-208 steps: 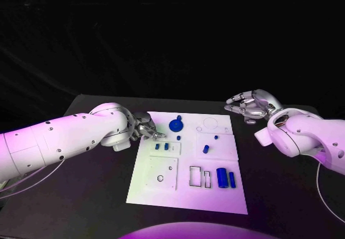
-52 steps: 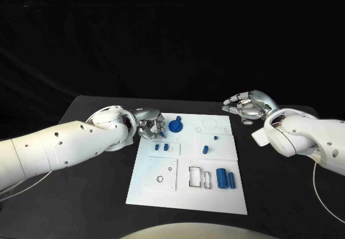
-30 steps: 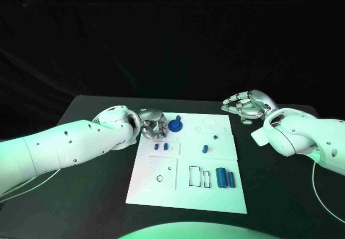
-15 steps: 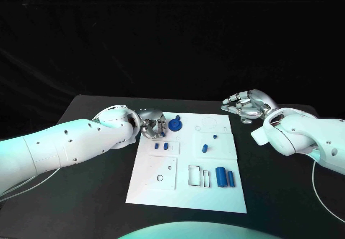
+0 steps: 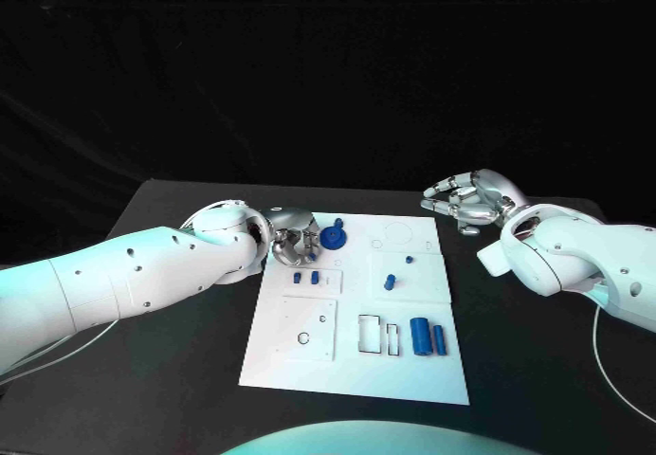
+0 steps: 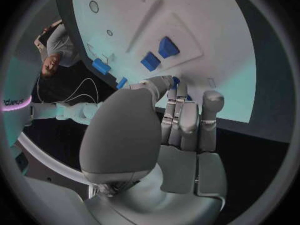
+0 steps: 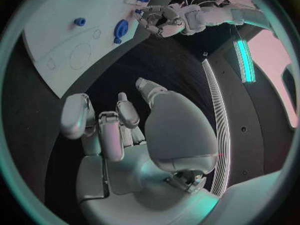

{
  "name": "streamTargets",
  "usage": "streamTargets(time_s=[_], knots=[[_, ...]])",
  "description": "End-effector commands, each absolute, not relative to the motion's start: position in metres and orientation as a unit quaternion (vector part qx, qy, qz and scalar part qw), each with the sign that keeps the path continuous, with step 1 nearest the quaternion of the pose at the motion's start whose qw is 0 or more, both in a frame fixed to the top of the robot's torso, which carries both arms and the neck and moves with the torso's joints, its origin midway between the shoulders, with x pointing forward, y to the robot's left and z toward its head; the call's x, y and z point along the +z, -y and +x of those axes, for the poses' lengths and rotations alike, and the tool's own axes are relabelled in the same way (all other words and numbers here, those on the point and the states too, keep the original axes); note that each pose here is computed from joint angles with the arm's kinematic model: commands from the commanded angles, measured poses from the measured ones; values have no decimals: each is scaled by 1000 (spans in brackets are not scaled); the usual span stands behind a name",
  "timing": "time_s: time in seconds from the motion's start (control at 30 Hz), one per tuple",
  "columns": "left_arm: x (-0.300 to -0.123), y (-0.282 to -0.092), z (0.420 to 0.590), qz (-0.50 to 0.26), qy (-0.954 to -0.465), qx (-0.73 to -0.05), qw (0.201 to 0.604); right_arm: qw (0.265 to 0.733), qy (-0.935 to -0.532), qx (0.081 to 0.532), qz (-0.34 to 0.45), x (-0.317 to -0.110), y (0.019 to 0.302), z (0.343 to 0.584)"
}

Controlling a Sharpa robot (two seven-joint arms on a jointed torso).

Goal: Assemble the parts on the task board

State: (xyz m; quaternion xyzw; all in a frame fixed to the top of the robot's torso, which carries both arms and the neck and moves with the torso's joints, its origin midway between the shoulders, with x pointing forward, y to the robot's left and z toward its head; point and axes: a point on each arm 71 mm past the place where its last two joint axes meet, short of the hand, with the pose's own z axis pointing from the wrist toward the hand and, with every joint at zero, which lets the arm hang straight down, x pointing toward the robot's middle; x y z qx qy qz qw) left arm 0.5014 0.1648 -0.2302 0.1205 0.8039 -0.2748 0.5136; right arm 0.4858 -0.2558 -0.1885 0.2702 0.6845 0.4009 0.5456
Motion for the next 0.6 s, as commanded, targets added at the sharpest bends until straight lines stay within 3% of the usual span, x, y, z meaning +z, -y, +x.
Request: streamTargets(time_s=[0.03,0.6], knots=[[-232,-160,498,126,-807,-284,501,542,-687,405,263,-189,254,485],[-235,-164,501,119,-816,-268,498,543,-687,404,264,-189,255,486]])
